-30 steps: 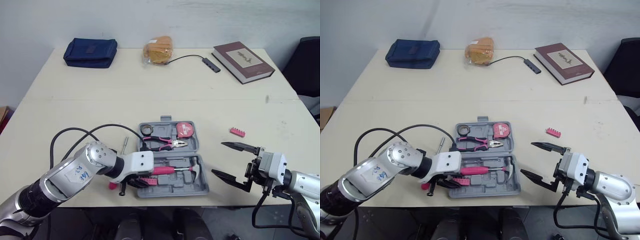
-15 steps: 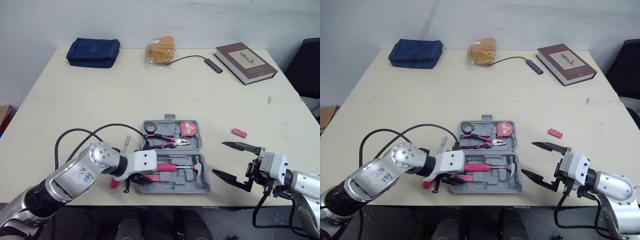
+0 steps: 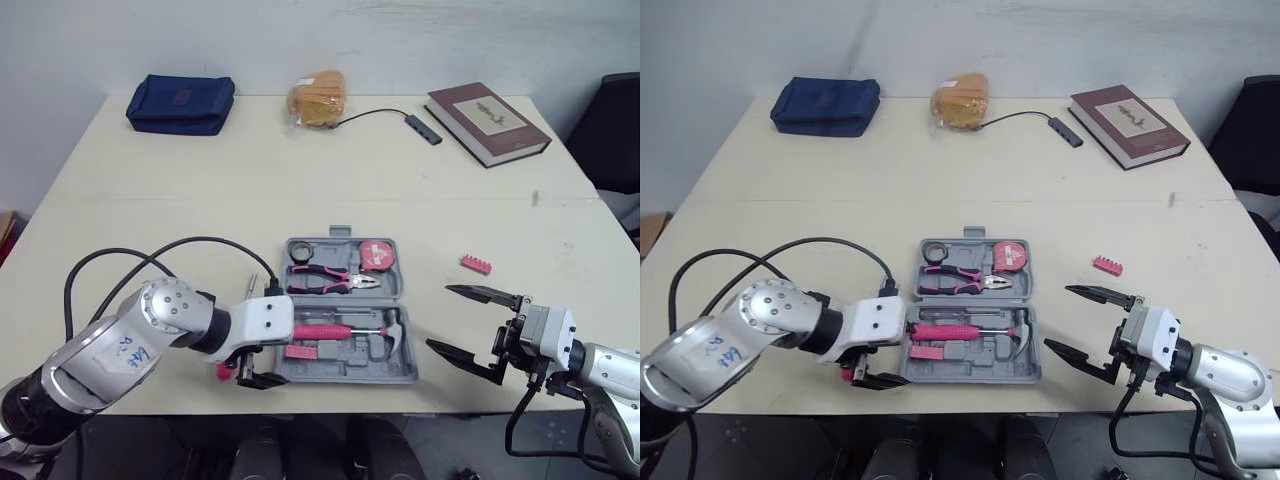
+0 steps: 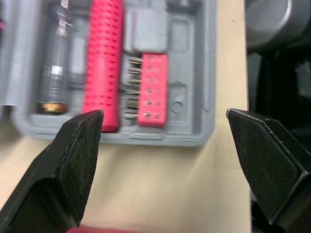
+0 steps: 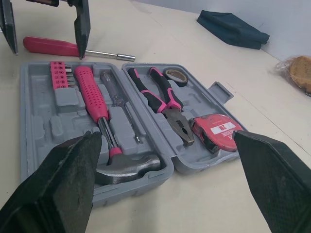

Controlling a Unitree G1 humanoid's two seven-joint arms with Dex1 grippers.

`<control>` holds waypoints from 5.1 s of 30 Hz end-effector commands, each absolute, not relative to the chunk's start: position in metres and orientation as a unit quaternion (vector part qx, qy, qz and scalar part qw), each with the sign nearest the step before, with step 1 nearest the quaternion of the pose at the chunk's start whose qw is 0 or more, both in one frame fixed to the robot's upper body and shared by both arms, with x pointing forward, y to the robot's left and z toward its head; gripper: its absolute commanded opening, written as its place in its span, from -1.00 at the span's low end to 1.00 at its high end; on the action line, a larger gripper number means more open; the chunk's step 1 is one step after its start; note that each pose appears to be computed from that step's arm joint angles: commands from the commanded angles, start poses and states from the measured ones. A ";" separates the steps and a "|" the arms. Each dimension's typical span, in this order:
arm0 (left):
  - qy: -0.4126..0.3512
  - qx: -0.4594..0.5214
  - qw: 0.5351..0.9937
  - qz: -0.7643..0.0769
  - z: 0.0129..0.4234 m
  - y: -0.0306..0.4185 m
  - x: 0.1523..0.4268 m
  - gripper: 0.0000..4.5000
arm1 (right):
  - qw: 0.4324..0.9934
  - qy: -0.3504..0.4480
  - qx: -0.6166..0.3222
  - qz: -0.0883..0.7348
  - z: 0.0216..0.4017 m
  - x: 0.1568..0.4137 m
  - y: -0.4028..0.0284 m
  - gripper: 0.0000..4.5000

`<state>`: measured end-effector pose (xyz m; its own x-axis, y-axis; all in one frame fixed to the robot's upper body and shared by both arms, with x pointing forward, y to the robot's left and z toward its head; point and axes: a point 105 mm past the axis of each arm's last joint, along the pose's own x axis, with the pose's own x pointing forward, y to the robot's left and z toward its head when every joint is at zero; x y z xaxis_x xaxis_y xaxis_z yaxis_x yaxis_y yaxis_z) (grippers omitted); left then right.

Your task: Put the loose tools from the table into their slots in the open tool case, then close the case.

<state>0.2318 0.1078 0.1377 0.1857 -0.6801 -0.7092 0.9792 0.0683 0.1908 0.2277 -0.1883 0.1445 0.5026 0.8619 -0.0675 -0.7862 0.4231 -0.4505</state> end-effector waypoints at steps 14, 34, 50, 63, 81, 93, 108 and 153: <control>0.112 0.288 0.686 -0.659 0.116 0.108 0.238 -0.98 | 0.839 -0.104 -0.230 0.482 0.149 0.225 -0.192 1.00; 0.262 0.345 0.657 -0.617 0.060 0.122 0.247 -0.98 | 0.843 -0.112 -0.232 0.471 0.149 0.230 -0.191 1.00; 0.010 0.156 0.846 -0.511 0.142 0.174 0.281 -0.63 | 0.919 -0.064 -0.246 0.301 0.140 0.225 -0.288 1.00; 0.074 0.135 0.980 -0.129 0.104 0.383 0.223 0.99 | 0.970 0.067 -0.232 0.022 0.096 0.140 -0.422 1.00; 0.001 0.104 0.988 -0.110 0.122 0.378 0.217 0.99 | 0.976 0.055 -0.208 0.047 0.092 0.164 -0.427 1.00; -0.055 0.074 0.916 -0.391 0.183 0.236 0.265 0.99 | 0.940 0.067 -0.184 0.279 0.125 0.271 -0.356 1.00; -0.043 0.088 0.863 -0.496 0.194 0.176 0.257 0.99 | 0.899 0.129 -0.196 0.370 0.125 0.353 -0.308 1.00; -0.009 0.097 0.841 -0.533 0.203 0.164 0.245 1.00 | 0.921 0.102 -0.174 0.334 0.108 0.372 -0.290 -0.68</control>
